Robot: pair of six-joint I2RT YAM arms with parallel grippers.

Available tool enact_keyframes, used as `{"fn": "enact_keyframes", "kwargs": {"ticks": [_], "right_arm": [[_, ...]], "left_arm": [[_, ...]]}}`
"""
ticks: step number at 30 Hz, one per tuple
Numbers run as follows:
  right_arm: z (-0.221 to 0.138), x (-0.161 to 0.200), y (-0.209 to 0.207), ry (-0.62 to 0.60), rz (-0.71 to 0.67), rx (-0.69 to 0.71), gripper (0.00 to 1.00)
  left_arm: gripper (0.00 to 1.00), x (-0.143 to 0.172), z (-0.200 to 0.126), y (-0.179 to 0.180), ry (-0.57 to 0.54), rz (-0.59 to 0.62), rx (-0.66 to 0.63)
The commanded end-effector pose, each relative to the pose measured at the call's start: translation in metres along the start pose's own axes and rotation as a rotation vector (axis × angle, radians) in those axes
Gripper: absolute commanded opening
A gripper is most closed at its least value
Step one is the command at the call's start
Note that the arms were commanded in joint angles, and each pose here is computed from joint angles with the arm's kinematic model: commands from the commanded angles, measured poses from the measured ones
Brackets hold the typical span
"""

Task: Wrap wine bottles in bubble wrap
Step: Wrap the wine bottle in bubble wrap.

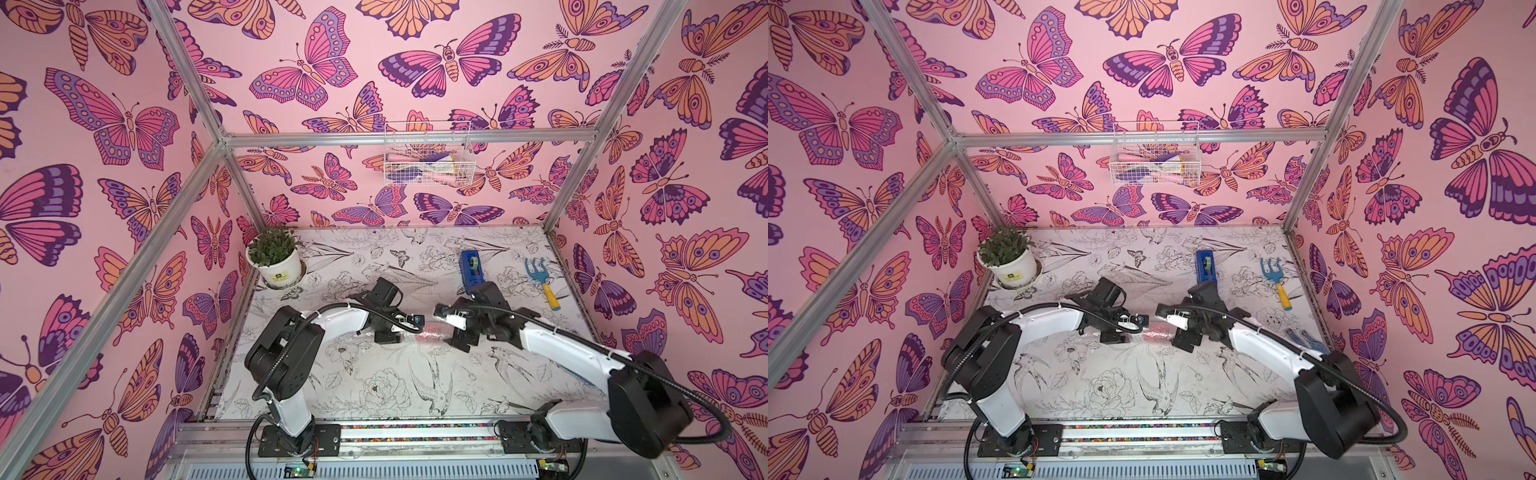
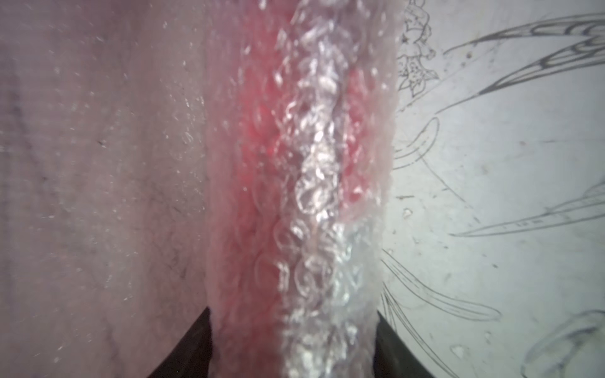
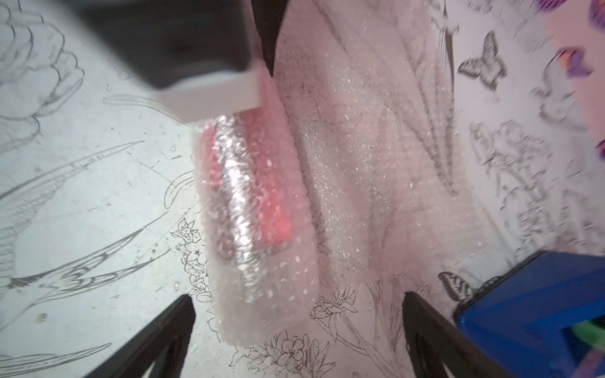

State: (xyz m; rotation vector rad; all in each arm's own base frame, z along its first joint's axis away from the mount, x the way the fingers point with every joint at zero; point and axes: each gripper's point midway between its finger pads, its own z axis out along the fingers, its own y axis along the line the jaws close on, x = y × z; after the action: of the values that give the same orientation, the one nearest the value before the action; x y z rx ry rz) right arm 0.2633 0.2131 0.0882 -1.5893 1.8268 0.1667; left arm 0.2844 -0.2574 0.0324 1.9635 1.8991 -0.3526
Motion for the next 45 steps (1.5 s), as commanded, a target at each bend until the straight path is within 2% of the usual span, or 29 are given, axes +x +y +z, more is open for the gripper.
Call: {"fn": "enact_keyframes", "kwargs": {"ticks": [1,4,8,11,17,27,29,33,37,41,45], "right_arm": [[0.0,-0.018,-0.005,-0.098,-0.21,0.153,0.99],[0.004,-0.031,0.005,-0.136,-0.274,0.178,0.99],[0.021,-0.049,0.004,-0.156,-0.378,0.243,0.99],[0.034,-0.06,-0.003,-0.177,-0.399,0.259,0.99],[0.059,-0.055,-0.003,-0.09,-0.43,0.19,0.99],[0.084,-0.016,0.031,0.073,-0.46,-0.058,0.8],[0.087,-0.009,0.035,0.107,-0.459,-0.098,0.72],[0.09,0.0,0.042,0.159,-0.438,-0.169,0.49],[0.084,0.004,0.047,0.173,-0.404,-0.224,0.31],[0.073,0.009,0.046,0.204,-0.333,-0.3,0.19],[0.063,0.012,0.047,0.229,-0.243,-0.398,0.12]], "left_arm": [[0.51,0.007,-0.014,-0.043,0.028,-0.207,0.303],[0.51,0.004,-0.02,-0.045,0.044,-0.293,0.43],[0.5,0.009,-0.018,-0.048,0.123,-0.35,0.564],[0.51,0.012,-0.012,-0.047,0.148,-0.364,0.603],[0.54,0.013,-0.001,-0.035,0.13,-0.379,0.627],[0.59,0.009,0.001,-0.007,0.08,-0.398,0.607],[0.63,0.009,0.0,-0.005,0.074,-0.392,0.6],[0.81,0.006,-0.007,0.004,0.042,-0.403,0.579],[0.99,-0.006,-0.028,0.033,-0.071,-0.418,0.443],[0.99,-0.01,-0.063,0.068,-0.181,-0.38,0.187],[0.99,0.005,-0.107,0.098,-0.269,-0.353,-0.164]]}}
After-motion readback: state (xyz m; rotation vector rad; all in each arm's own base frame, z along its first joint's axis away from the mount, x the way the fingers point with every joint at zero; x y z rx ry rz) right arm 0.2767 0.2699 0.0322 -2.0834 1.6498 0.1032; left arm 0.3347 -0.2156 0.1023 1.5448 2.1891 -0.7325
